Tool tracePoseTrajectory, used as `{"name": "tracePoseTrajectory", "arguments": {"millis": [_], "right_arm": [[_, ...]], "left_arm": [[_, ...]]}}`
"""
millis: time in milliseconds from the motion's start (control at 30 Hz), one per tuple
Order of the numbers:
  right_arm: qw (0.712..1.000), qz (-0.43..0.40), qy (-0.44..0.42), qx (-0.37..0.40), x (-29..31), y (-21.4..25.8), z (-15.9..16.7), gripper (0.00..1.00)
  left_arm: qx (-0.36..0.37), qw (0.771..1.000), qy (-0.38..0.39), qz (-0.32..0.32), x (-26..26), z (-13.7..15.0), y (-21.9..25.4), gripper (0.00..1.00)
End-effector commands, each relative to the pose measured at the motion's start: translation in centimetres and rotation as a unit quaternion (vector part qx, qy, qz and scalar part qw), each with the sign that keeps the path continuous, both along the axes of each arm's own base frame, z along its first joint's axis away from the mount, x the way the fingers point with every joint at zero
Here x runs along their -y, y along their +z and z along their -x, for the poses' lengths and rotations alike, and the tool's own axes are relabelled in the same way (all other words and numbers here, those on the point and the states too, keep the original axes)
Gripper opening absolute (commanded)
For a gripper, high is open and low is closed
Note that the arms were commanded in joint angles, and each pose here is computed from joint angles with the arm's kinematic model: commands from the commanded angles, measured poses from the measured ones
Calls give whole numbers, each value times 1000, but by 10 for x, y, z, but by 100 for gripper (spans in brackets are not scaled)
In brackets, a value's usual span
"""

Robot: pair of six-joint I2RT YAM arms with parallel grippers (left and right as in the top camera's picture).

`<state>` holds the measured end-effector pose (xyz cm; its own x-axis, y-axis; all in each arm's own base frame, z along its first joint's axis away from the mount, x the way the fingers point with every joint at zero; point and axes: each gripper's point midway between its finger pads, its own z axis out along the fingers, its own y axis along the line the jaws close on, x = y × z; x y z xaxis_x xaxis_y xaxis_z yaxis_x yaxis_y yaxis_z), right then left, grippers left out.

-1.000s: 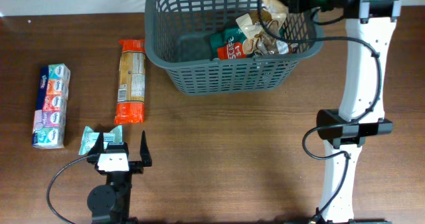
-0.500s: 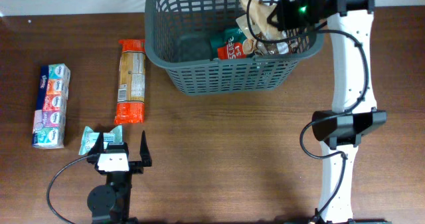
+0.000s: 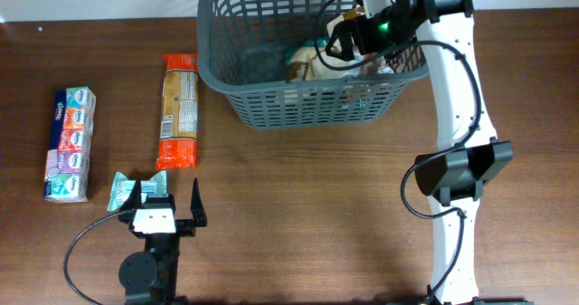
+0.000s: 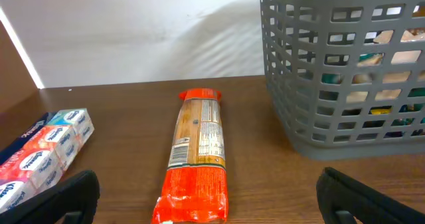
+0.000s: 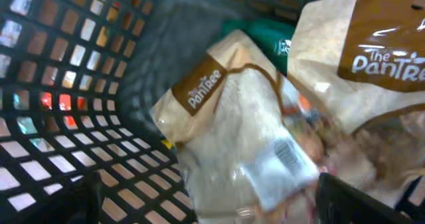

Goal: Pack container
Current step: 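Carry the rice bag left over the grey basket, then open the right gripper to drop the rice bag into the basket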

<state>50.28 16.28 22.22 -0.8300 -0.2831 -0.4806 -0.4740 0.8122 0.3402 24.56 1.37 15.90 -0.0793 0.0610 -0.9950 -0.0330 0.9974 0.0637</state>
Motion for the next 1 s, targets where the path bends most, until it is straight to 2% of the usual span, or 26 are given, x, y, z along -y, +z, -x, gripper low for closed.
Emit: {"name": "tracePoseTrajectory", "arguments": {"millis": [0, 233, 533, 667, 767, 967], "right_arm": [[999, -9, 4, 34, 0, 30, 5, 99], [995, -19, 4, 95, -1, 69, 2, 99], [958, -33, -18, 286, 19, 194, 14, 99], [937, 15, -85, 339, 62, 234, 28, 99], [913, 70, -173, 362, 110, 259, 41, 99], [865, 177, -306, 357, 195, 281, 89, 99]], "left_arm": [[1, 1000, 0, -8, 0, 0, -2, 99], [1, 1000, 0, -8, 0, 0, -2, 99], [1, 1000, 0, -8, 0, 0, -2, 99], [1, 1000, 0, -8, 0, 0, -2, 99], [1, 1000, 0, -8, 0, 0, -2, 99], [1, 1000, 0, -8, 0, 0, -2, 99]]}}
